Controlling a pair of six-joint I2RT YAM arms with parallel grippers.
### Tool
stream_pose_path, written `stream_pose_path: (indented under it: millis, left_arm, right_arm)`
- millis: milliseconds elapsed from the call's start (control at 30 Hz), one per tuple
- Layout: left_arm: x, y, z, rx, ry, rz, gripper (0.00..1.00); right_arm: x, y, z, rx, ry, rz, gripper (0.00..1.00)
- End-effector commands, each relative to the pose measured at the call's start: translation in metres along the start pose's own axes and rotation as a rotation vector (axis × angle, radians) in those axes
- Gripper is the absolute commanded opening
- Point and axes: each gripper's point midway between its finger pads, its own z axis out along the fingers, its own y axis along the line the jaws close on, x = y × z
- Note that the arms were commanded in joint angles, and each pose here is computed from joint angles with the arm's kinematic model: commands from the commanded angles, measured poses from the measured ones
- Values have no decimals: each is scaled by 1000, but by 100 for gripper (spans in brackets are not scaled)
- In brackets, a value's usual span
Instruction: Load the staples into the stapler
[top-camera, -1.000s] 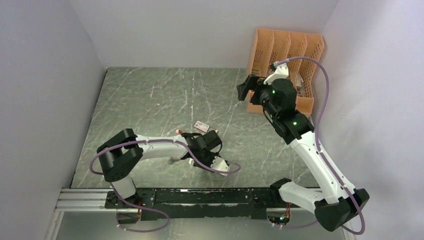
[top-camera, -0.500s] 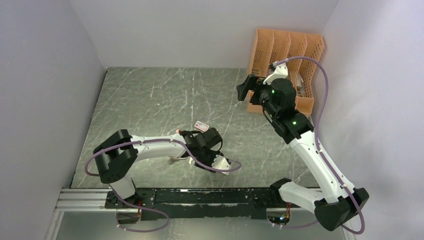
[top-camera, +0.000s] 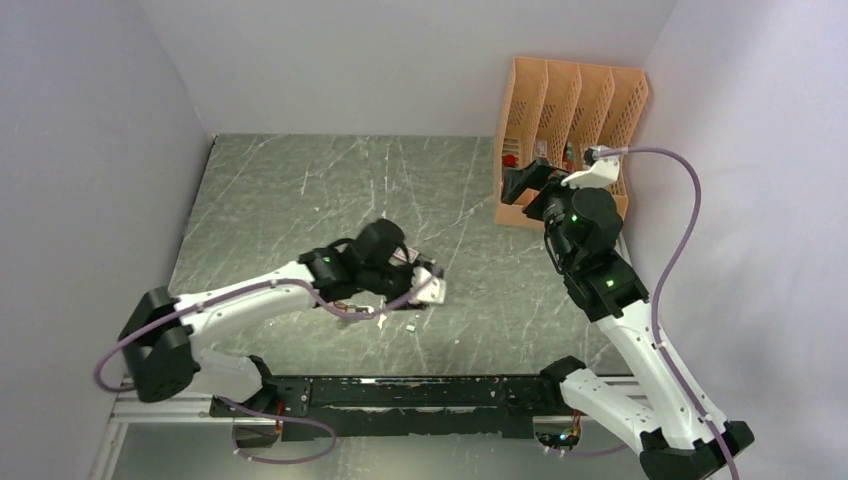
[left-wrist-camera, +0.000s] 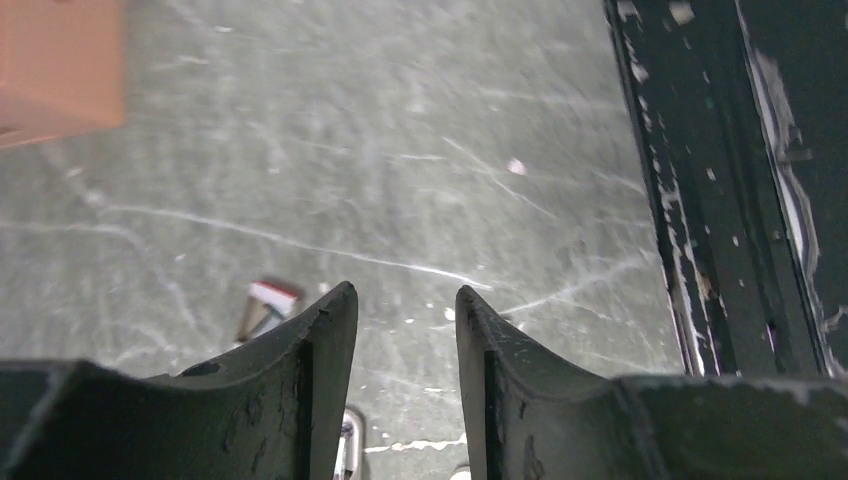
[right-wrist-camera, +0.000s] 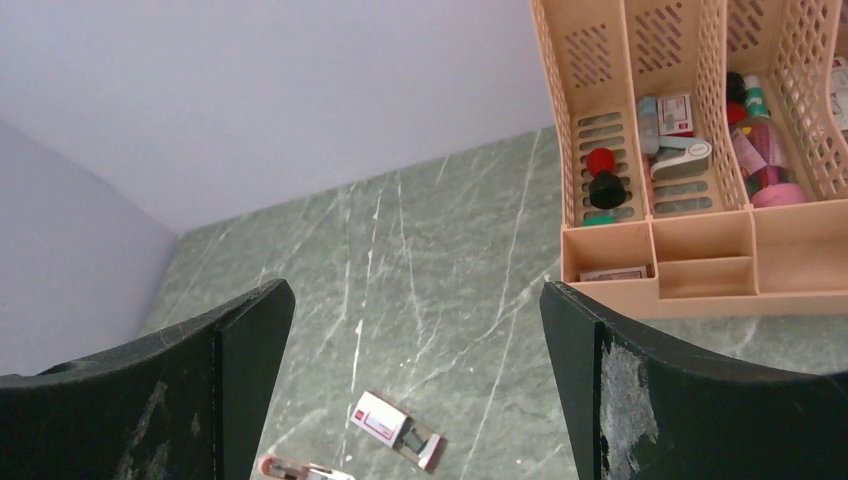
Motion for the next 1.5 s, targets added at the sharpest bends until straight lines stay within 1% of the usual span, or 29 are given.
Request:
stream_pose_path:
  millis: [0,67,100,200,300,367,433,533,600,667,800,900,933,1000,1067,1133,1200,1367,1467]
  left_arm:
    - [-30,36,-43,-134,-263,-178,47]
    - [-28,62,-71,-255,-327,-283,53]
    - [-26,76,-85,-330,-351,-339,56]
    - [-9,104,-121,-506,-382,-517,63]
    - [10,117,-151,-629,-417,-691,69]
    - [25,122,-169,-725,-440,-809,74]
    - [49,125,-188,-831,-438,-941,79]
    - [88,124,-204,-936,-370,-1159,83]
    - [114,118,-212,-969,-318,-1263,83]
    - [134,113,-218,-997,-319,-1351,83]
    - [154,107,-232,-1070,-307,-1376,82]
    - [161,103,-239,-1118,-260,-1337,82]
    - [164,102,-240,-1131,-248,-1334,82]
    - [169,100,-242,-1153,-240,-1339,82]
    - [170,99,-241,-1153,-231,-1346,81]
    - [171,99,-241,-1152,-227,-1346,81]
    - [171,100,-242,-1156,-222,-1342,81]
    - [173,100,-242,-1159,-209,-1338,80]
    - [172,100,-243,-1163,-213,-1334,80]
  right_arm:
    - [7,-8,8,42,-1,13,100]
    - [16,3,10,-23,37,-10,100]
    - [29,3,12,-37,74,-26,100]
    - [59,7,13,-93,175,-85,100]
    - [85,17,9,-211,240,-139,100]
    - [107,17,8,-242,307,-163,100]
    - [136,16,7,-271,413,-204,100]
    - [169,27,0,-326,481,-231,100]
    - [195,36,-8,-356,523,-296,100]
    - [224,49,-21,-387,565,-394,100]
    - [277,73,-56,-505,632,-552,100]
    - [308,85,-83,-632,715,-584,100]
    - [316,86,-89,-665,751,-585,98]
    - [335,85,-100,-707,825,-604,93]
    - [351,81,-106,-713,895,-637,88]
    - [365,75,-109,-706,947,-690,84]
    - [376,72,-109,-701,970,-749,78]
    - [387,75,-108,-718,985,-789,64]
    - [388,75,-108,-723,986,-811,60]
